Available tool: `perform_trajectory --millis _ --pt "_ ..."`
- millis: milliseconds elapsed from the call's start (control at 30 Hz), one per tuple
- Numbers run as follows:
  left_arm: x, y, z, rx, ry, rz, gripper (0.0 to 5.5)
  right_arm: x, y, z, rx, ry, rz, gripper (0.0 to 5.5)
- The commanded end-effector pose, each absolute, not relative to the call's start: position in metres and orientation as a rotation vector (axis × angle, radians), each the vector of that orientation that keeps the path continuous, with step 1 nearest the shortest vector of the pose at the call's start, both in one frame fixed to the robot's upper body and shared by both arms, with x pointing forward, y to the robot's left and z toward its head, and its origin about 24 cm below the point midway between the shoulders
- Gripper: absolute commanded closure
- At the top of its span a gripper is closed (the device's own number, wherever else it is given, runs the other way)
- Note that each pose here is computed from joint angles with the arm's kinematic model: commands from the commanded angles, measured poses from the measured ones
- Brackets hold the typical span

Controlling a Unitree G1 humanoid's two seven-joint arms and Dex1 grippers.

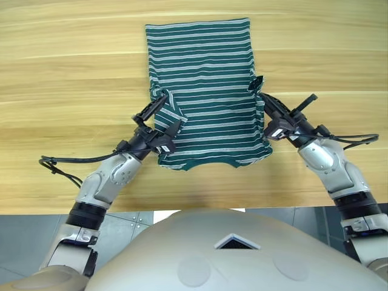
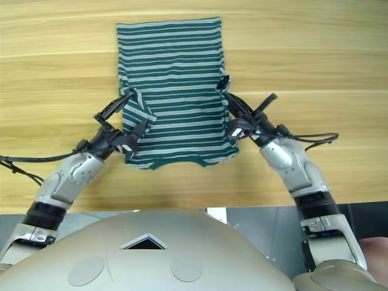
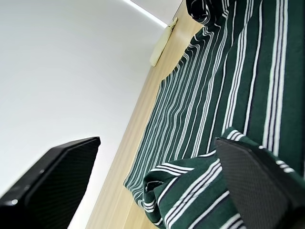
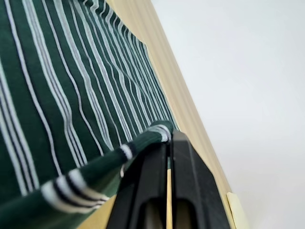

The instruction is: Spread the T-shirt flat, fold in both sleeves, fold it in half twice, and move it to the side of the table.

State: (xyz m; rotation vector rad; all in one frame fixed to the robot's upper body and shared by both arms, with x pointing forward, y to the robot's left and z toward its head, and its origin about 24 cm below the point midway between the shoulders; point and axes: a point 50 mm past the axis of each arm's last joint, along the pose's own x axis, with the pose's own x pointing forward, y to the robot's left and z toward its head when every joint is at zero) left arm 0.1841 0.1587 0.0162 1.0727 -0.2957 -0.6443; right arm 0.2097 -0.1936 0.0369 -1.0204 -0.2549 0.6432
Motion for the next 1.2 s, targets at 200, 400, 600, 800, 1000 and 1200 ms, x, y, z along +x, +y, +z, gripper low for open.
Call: perform_trajectory --millis 200,400,600,800,1000,1200 --pt "0.185 0.154 0.015 1.081 -0.306 -0.663 1.02 0.203 -0.180 0.015 -1.058 -0.204 0.797 4.94" --pt "0.185 0.154 0.014 1.080 -0.303 -0.658 1.02 0.205 -0.162 0.014 -1.036 -0.246 0.833 3.97" --pt "0.187 0.164 0.016 1.106 -0.289 -0.630 1.02 0.207 -0.171 0.025 -1.011 -0.279 0.769 3.25" --pt "0.183 0.240 0.050 1.249 -0.199 -0.425 1.02 0.218 -0.258 0.075 -1.076 -0.276 0.460 3.25" --pt "0.139 0.260 0.025 1.227 0.134 -0.715 1.02 0.180 -0.269 0.013 -1.233 0.020 0.745 3.25" --pt "0.107 0.222 0.001 1.014 0.254 -1.105 1.02 0.143 -0.256 0.001 -1.176 0.128 1.033 3.25"
